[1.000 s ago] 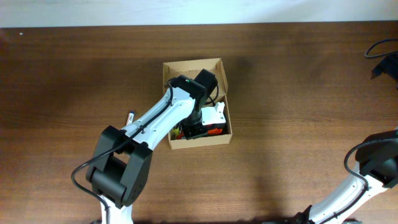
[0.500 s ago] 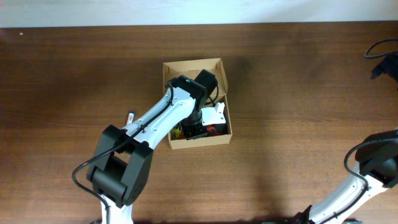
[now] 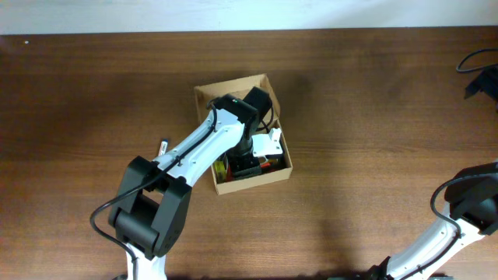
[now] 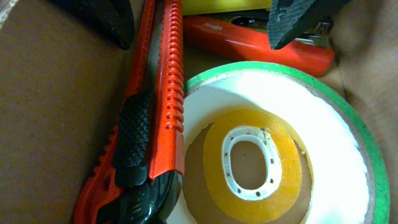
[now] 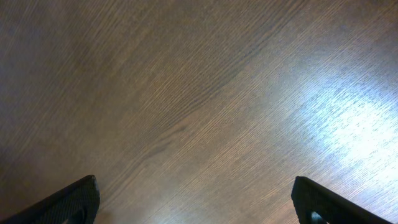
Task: Pack container
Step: 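Lower the box cutter into the box beside the tape and release, then lift the left gripper out and move it to the blue marker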
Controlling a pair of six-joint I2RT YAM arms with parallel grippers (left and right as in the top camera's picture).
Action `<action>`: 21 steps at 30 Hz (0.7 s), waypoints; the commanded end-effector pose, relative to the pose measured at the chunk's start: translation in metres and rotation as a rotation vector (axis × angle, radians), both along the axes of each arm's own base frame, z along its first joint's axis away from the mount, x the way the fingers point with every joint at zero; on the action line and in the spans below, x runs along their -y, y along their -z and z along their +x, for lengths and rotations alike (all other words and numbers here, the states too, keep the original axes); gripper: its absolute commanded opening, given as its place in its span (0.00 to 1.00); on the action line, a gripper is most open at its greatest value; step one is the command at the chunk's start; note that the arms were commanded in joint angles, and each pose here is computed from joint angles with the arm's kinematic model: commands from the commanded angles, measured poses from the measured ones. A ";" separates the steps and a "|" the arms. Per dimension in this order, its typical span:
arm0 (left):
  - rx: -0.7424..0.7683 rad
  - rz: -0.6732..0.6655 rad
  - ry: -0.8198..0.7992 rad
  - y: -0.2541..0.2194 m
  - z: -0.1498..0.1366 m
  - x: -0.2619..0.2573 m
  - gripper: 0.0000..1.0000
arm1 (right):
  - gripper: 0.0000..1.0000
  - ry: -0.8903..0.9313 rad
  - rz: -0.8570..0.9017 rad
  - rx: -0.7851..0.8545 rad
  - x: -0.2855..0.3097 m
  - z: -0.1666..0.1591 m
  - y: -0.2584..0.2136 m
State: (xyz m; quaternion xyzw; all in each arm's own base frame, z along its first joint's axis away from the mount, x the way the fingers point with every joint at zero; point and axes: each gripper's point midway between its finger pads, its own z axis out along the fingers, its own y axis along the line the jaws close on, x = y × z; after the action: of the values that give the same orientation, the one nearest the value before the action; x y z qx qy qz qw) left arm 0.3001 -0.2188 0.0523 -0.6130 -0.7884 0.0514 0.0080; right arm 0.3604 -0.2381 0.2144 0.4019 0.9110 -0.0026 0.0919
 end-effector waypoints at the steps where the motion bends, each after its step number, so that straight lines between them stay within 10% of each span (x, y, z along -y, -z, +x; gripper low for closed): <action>1: -0.022 -0.006 0.009 0.005 -0.004 0.002 0.66 | 0.99 0.003 -0.018 0.018 -0.001 -0.003 -0.011; 5: 0.001 -0.018 -0.014 -0.003 0.003 0.007 0.54 | 0.99 0.003 -0.018 0.018 -0.001 -0.003 -0.011; 9: 0.020 -0.028 -0.021 -0.016 0.011 0.010 0.05 | 0.99 0.003 -0.018 0.018 -0.001 -0.003 -0.011; 21: 0.329 0.056 -0.315 -0.108 0.066 -0.020 0.02 | 0.99 0.003 -0.018 0.018 -0.001 -0.003 -0.011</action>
State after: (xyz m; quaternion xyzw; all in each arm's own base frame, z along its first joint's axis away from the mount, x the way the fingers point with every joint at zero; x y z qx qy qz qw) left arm 0.3481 -0.2188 0.1212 -0.5385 -0.8402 -0.0213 -0.0600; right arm 0.3604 -0.2381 0.2144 0.4019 0.9110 -0.0026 0.0919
